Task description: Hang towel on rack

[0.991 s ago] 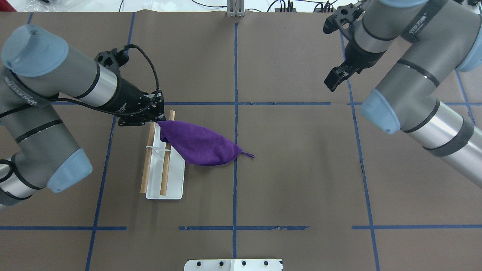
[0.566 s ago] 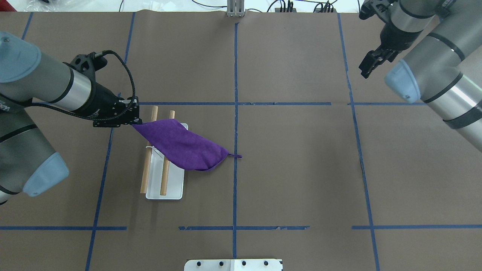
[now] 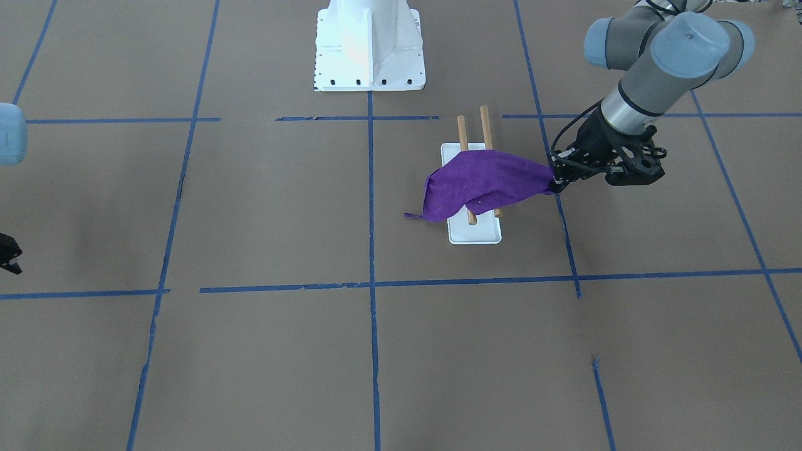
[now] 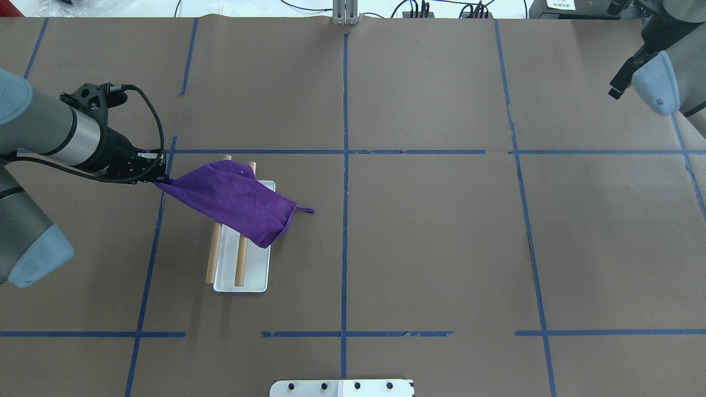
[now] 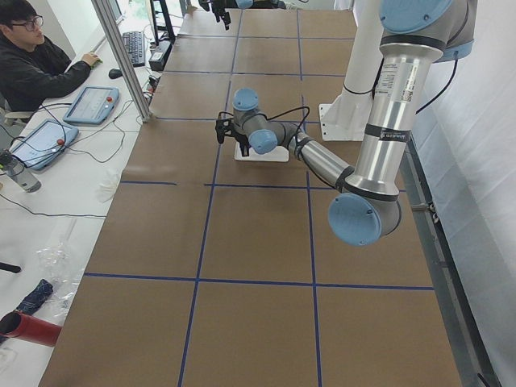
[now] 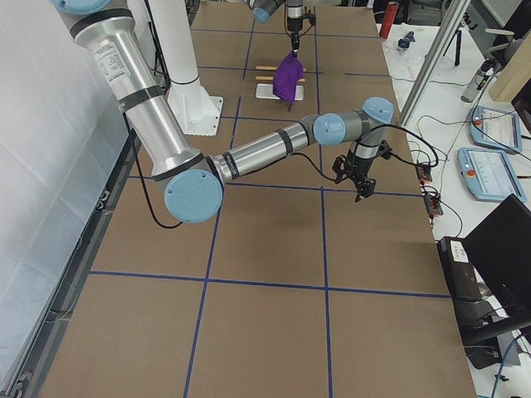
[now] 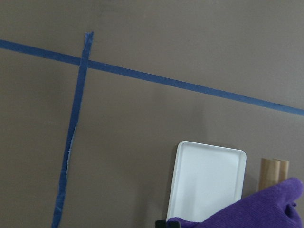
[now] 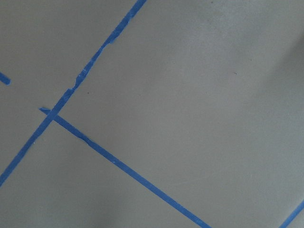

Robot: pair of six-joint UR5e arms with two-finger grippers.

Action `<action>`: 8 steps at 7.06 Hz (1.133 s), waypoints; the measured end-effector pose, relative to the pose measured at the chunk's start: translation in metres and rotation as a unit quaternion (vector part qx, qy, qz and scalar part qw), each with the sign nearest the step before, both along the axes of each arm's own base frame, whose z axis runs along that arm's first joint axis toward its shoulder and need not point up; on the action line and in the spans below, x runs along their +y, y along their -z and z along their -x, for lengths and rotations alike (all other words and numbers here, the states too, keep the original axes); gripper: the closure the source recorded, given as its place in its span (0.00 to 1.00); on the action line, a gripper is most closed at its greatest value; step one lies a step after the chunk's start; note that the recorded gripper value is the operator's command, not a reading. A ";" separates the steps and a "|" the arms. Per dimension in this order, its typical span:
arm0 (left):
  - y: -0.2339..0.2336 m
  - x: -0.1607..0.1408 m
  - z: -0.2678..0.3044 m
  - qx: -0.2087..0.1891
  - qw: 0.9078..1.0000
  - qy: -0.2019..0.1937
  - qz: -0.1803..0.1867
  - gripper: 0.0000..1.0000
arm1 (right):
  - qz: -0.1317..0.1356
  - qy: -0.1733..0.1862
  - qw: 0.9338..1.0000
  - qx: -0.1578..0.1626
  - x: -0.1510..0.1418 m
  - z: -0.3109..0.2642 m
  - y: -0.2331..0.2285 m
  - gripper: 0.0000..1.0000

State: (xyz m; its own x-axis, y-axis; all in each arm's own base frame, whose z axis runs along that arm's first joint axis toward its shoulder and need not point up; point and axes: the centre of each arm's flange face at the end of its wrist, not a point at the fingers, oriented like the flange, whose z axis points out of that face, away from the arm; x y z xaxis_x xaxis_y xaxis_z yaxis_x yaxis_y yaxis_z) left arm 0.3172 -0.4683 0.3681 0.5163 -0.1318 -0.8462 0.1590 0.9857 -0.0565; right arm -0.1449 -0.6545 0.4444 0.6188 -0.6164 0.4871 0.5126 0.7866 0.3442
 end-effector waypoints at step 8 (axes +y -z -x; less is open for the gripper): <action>-0.038 -0.011 0.019 -0.049 0.994 -0.040 -0.085 0.00 | 0.018 -0.025 1.000 0.005 0.003 -0.037 -0.022 0.00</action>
